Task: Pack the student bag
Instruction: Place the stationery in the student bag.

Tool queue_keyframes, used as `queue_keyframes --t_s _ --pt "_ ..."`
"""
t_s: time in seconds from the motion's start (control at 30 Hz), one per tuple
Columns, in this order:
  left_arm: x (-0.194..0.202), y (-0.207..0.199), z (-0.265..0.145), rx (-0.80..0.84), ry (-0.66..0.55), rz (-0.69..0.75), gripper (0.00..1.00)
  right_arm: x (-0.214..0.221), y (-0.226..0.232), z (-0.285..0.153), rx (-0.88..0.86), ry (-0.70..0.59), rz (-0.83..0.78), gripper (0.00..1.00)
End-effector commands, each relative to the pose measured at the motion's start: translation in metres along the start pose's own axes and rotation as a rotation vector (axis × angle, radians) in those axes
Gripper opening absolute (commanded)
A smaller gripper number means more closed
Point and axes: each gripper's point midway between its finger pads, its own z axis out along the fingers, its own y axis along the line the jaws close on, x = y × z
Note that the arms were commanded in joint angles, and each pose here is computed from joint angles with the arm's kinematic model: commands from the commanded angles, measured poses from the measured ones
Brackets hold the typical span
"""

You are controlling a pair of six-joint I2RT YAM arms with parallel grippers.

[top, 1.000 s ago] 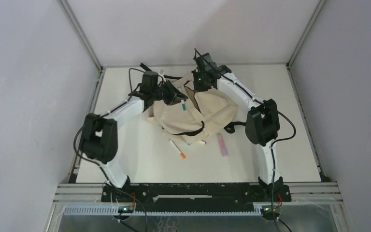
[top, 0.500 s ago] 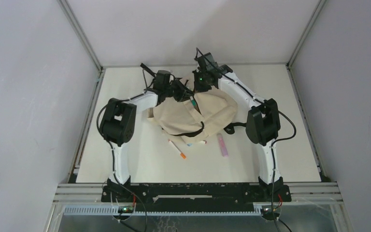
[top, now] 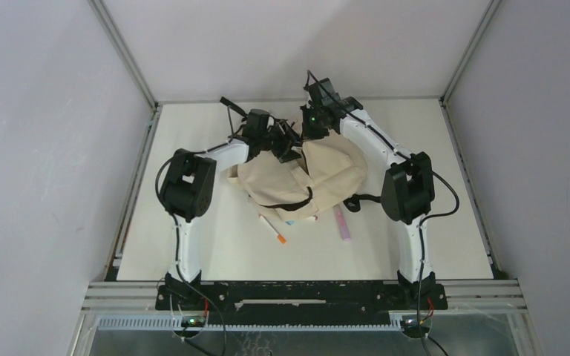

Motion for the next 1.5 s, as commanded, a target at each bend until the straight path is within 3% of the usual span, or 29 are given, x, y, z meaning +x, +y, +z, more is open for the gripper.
queue_keyframes --t_s 0.0,0.2,0.33,0.57,1.1,1.3,1.47 --pt "0.005 -0.032 -0.021 0.018 -0.004 0.114 0.65 -0.023 0.028 -0.03 -0.091 -0.089 0.014 0.0" --pt "0.009 -0.022 -0.044 -0.082 -0.023 0.181 0.58 -0.02 0.025 -0.029 -0.075 -0.084 0.011 0.0" --pt "0.014 -0.022 -0.057 -0.09 -0.041 0.206 0.42 -0.018 0.022 -0.028 -0.067 -0.079 0.015 0.0" --pt "0.0 -0.01 -0.073 -0.171 -0.103 0.216 0.29 -0.016 0.022 -0.029 -0.071 -0.08 0.016 0.0" --pt "-0.007 0.019 -0.068 -0.294 -0.086 0.206 0.39 -0.015 0.023 -0.027 -0.079 -0.076 0.017 0.0" --pt "-0.016 0.008 -0.054 -0.256 -0.082 0.203 0.34 -0.012 0.022 -0.025 -0.073 -0.067 0.017 0.0" --pt "-0.026 -0.004 -0.044 -0.236 -0.089 0.224 0.22 -0.013 0.022 -0.024 -0.079 -0.067 0.019 0.0"
